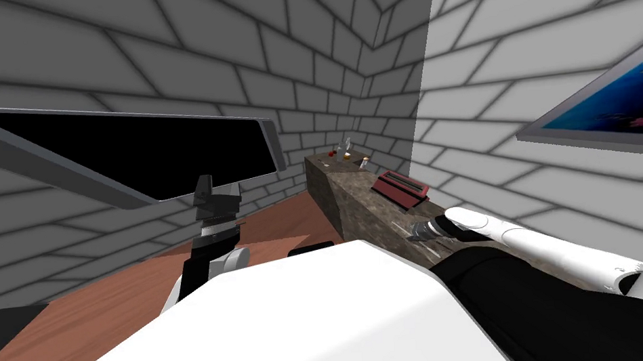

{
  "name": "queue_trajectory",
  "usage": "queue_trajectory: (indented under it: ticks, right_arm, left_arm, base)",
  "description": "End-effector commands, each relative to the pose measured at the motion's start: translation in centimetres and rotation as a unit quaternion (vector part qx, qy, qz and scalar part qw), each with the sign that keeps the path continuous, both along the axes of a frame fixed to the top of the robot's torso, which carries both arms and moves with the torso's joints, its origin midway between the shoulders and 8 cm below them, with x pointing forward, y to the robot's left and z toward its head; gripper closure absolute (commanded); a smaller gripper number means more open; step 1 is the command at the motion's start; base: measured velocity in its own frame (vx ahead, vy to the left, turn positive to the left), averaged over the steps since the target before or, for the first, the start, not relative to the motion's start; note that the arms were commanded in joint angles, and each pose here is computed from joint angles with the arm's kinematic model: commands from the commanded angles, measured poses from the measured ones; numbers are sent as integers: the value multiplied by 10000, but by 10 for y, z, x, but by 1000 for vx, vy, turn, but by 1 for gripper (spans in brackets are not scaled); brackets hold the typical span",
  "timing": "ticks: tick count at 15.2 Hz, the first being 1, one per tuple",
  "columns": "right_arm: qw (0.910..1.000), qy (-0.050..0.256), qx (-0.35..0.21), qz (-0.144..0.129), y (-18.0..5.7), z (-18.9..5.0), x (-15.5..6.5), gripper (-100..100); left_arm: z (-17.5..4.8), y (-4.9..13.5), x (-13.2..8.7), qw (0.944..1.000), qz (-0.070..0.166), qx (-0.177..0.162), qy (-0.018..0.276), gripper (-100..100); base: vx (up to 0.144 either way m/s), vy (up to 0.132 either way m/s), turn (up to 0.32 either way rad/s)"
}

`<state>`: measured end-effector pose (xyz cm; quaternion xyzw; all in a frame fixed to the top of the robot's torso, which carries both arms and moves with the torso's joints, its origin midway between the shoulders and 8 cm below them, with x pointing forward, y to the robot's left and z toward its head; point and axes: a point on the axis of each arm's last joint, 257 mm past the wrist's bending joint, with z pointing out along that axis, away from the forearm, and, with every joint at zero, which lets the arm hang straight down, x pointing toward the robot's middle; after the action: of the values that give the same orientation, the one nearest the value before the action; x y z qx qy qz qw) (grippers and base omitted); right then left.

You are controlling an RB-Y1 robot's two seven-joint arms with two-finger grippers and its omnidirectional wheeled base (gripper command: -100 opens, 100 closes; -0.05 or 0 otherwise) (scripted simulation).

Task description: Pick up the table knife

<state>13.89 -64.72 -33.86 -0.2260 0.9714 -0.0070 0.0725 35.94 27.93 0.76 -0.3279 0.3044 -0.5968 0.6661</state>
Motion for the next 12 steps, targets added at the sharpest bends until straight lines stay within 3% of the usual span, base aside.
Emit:
queue_trajectory:
  ticks: [1, 3, 4, 5, 9, 11, 12]
  right_arm:
    - [10000, 11, -2, -72, 0, -15, -13, -100]
    - [9999, 21, -4, -117, 1, -25, -22, -100]
    - [10000, 22, 9, -95, 0, -18, -17, -100]
    - [10000, 26, 4, -92, -1, -20, -18, 100]
    - [10000, 22, -8, -84, -2, -19, -17, 100]
    - [10000, 0, 0, 0, 0, 0, 0, 100]
    - [10000, -8, -17, -22, -2, -8, -5, 100]
  left_arm:
    - [0, 0, 0, 10000, 0, 0, 0, 0]
    - [0, 0, 0, 10000, 0, 0, 0, 0]
    - [0, 0, 0, 10000, 0, 0, 0, 0]
    - [0, 0, 0, 10000, 0, -1, 0, 0]
    - [0, 0, 0, 10000, 0, 0, 0, 0]
    - [0, 0, 0, 10000, 0, 0, 0, 0]
    - [0, 0, 0, 10000, 0, 0, 0, 0]
  base:
    - [24, -12, 101]
    - [51, -14, 115]
    - [30, -7, 18]
    - [9, 1, -1]
    - [0, 0, 0]
    - [-35, 16, -141]
    - [-28, 10, -69]
